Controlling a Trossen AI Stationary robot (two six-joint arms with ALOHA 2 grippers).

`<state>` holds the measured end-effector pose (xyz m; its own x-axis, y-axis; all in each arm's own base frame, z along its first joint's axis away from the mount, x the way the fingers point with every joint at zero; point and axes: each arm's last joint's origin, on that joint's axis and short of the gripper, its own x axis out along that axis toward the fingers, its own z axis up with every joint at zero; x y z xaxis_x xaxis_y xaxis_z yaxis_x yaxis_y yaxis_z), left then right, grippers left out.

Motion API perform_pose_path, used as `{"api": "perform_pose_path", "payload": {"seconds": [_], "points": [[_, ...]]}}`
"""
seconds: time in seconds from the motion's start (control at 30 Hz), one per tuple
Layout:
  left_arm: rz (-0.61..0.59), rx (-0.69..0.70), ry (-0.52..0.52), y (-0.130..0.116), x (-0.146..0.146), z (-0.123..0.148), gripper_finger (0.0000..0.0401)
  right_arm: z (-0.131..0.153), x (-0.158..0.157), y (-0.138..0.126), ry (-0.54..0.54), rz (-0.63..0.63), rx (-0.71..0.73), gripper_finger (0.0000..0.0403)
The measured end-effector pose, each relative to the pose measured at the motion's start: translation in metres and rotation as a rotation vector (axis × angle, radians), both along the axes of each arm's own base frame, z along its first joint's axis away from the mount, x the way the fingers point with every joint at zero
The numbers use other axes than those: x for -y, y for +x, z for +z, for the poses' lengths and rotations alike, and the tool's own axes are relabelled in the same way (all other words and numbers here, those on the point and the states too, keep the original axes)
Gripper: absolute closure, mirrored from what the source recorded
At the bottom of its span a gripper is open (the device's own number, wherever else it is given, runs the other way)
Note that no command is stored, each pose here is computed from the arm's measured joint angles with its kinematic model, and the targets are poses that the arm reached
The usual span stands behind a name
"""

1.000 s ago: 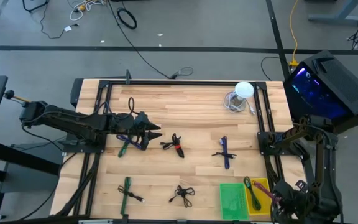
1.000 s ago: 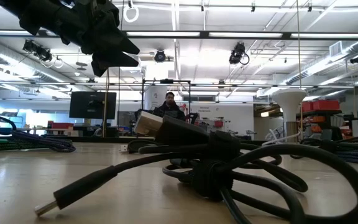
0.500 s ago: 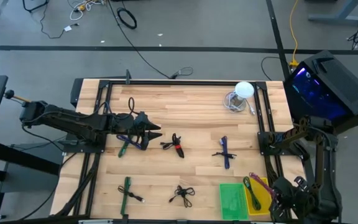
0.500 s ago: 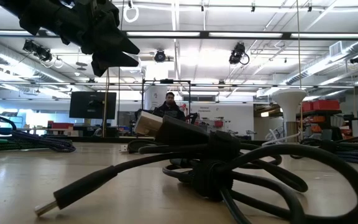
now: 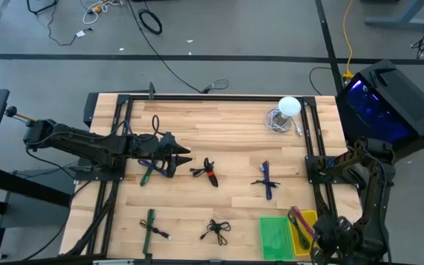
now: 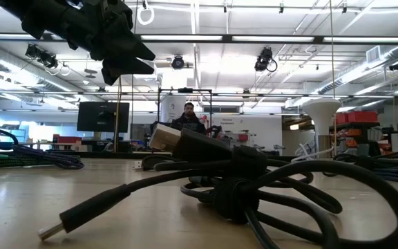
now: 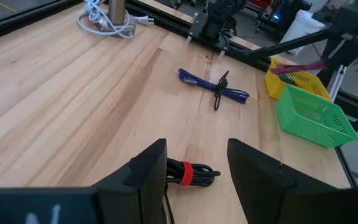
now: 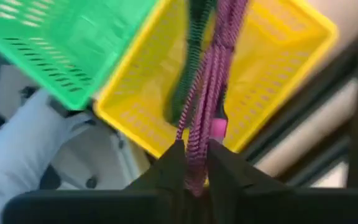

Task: Pick & Place USB Port
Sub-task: Put the red and black charger cable into the yellow basket, then put the black charger cable into the green basket

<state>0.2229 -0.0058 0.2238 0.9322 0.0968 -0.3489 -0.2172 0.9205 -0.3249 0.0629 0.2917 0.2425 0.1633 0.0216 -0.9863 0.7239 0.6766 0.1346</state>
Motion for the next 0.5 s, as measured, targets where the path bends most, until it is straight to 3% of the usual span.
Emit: {"api": "perform_pose_path", "payload": {"seconds": [0.27,0.5], "points": [[0.0,0.0,0.0,0.0,0.0,0.0,0.0224,0.001,-0.001,0.003,0.014,0.024,0.033,0.0254],[0.0,0.0,0.0,0.0,0.0,0.0,0.0224,0.001,0.013,0.012,-0.113,0.003,0.03,0.0234]]}}
